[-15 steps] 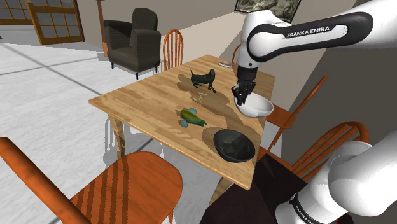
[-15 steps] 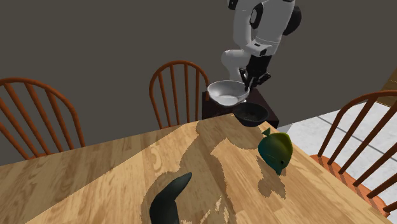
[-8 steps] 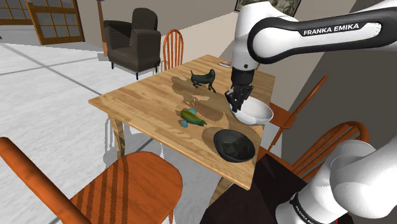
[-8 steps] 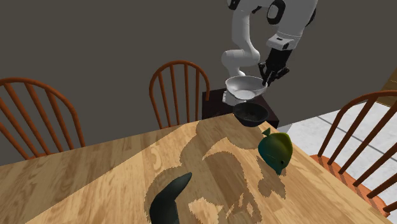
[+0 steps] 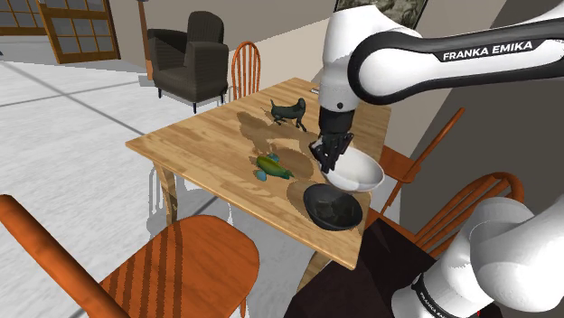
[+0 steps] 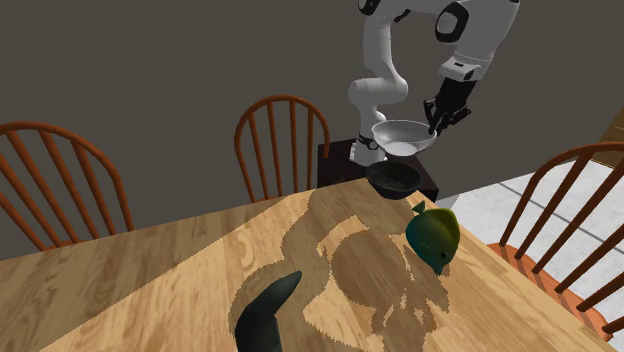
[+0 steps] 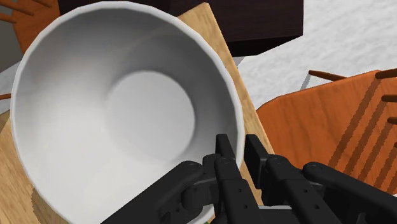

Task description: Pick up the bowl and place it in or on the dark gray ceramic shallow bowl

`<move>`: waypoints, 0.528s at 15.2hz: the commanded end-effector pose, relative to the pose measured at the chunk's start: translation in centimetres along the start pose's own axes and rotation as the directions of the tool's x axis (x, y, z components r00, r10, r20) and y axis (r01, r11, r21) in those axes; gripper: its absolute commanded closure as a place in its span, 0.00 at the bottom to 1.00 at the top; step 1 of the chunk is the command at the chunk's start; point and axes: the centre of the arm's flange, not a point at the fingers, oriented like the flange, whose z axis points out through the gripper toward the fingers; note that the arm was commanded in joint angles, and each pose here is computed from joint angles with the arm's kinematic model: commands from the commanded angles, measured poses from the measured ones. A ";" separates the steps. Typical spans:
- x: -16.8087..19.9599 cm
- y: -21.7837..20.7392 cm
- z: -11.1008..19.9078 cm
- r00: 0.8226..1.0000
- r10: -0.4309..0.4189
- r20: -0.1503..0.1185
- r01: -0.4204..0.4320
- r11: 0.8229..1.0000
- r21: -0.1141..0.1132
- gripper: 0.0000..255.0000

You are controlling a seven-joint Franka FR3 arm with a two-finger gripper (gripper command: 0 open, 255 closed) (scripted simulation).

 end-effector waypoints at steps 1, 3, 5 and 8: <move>0.1 -0.1 0.9 1.000 0.000 -0.001 0.000 1.000 0.000 1.00; 0.2 -0.3 2.0 1.000 0.000 -0.001 0.000 1.000 0.000 1.00; 0.3 -0.4 3.0 1.000 0.000 -0.001 0.000 1.000 0.000 1.00; 0.5 -0.6 4.6 1.000 0.000 -0.001 0.000 1.000 0.000 1.00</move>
